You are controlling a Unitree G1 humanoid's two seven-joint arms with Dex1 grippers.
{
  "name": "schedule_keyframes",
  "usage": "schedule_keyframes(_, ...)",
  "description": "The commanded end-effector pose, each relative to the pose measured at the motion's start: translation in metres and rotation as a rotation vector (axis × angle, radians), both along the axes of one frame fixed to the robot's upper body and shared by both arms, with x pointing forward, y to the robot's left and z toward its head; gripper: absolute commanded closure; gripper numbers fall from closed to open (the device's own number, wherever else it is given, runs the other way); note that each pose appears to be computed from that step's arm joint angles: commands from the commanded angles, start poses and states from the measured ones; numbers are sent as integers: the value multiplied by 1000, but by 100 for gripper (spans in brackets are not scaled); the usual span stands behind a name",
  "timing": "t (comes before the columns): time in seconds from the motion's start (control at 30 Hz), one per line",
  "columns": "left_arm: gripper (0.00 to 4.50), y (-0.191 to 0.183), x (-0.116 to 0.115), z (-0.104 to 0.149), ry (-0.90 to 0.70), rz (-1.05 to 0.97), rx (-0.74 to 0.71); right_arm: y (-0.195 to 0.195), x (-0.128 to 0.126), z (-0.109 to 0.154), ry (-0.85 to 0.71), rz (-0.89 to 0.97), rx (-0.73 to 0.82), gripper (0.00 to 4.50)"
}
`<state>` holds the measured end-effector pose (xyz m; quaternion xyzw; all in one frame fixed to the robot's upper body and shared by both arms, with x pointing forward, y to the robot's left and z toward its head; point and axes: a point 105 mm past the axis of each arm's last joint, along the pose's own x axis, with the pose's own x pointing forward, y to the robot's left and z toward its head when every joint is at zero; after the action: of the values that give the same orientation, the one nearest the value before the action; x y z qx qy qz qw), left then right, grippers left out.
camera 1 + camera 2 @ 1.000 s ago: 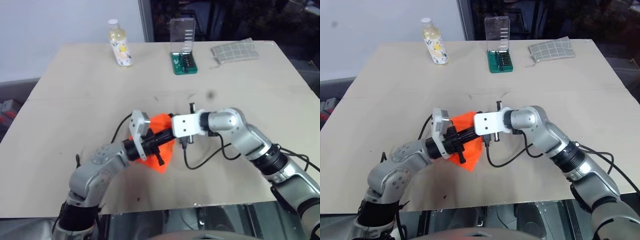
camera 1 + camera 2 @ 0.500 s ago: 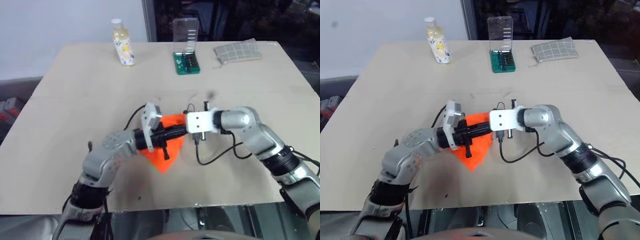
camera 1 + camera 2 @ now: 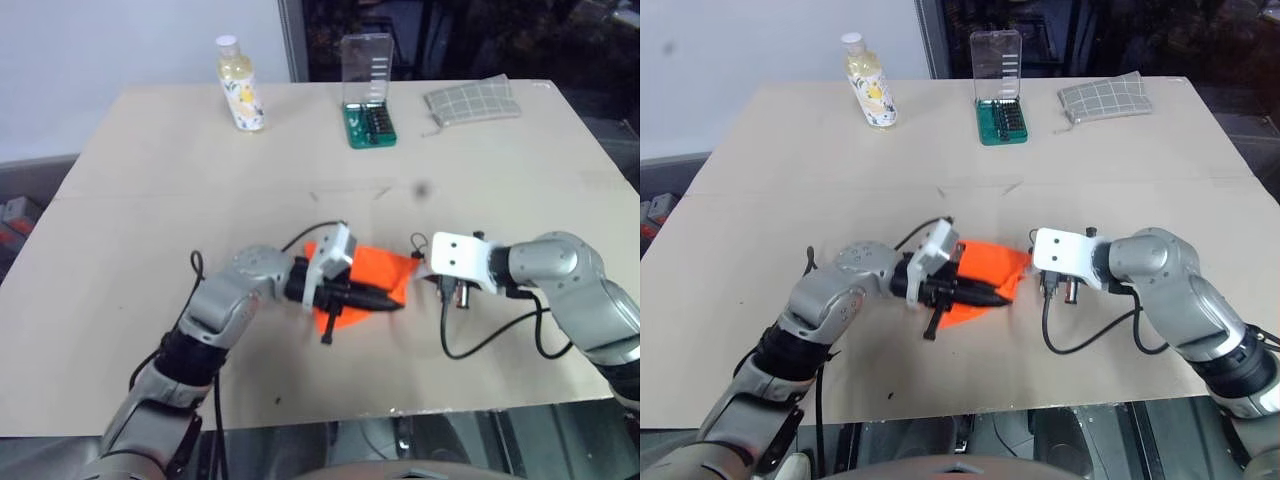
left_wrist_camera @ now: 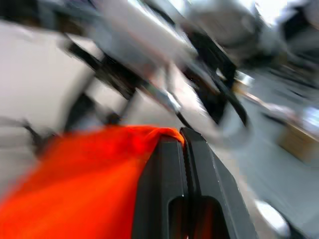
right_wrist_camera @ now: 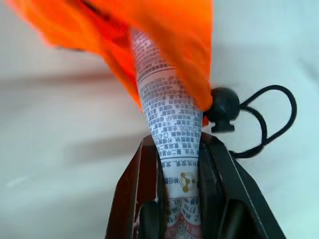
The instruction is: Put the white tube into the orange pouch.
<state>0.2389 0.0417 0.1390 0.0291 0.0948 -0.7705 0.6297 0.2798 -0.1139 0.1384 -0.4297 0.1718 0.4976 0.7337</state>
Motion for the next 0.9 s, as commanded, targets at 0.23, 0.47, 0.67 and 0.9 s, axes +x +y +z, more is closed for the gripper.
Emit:
schedule_keyframes(0.23, 450, -2, -21, 13, 0, -55, -39, 18, -14, 11, 60, -48, 148, 406)
schedule_keyframes(0.47, 450, -3, -24, 15, 17, -21, -60, 51, -16, 7, 81, 20, 197, 292)
schedule_keyframes(0.67, 450, 1, -18, 15, 23, 33, -72, 48, -9, 22, 65, -1, 280, 112)
schedule_keyframes(0.9, 450, 8, -8, 13, 29, 112, -84, 13, -34, 32, 198, 9, 339, 112)
